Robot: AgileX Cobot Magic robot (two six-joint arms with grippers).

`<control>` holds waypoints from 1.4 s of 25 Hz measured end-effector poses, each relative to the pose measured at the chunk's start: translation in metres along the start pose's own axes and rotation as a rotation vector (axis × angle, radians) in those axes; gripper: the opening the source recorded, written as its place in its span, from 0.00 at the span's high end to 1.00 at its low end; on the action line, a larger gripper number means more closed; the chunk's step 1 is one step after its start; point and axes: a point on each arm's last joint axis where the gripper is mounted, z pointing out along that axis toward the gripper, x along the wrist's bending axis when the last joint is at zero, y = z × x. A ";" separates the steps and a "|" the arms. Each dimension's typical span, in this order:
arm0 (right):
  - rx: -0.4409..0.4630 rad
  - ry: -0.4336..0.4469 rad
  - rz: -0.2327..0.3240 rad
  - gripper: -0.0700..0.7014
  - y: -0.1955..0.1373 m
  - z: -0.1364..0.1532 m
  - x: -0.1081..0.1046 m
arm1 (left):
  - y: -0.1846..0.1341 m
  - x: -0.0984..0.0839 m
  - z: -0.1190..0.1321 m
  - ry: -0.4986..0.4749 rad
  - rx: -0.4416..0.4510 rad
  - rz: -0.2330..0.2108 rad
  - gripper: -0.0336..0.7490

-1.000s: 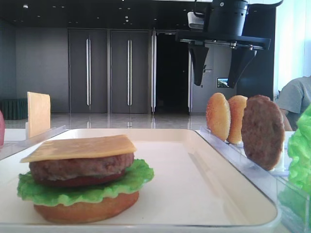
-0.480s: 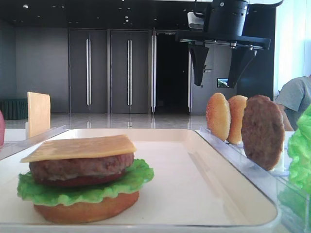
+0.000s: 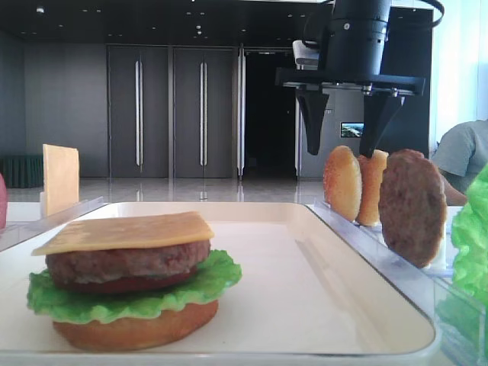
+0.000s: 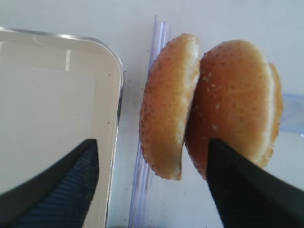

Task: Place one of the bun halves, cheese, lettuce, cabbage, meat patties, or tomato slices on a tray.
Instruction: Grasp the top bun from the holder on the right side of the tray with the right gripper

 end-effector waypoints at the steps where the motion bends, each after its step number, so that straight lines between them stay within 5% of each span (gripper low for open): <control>1: 0.008 -0.002 0.000 0.27 0.000 0.004 0.000 | 0.000 0.000 0.000 0.000 0.000 0.000 0.35; 16: -0.028 0.008 0.002 0.28 0.004 0.008 0.001 | 0.000 0.000 0.000 0.000 0.000 0.000 0.35; 35: -0.020 0.000 0.000 0.44 0.006 0.016 0.001 | 0.000 0.000 0.000 0.000 0.000 0.000 0.35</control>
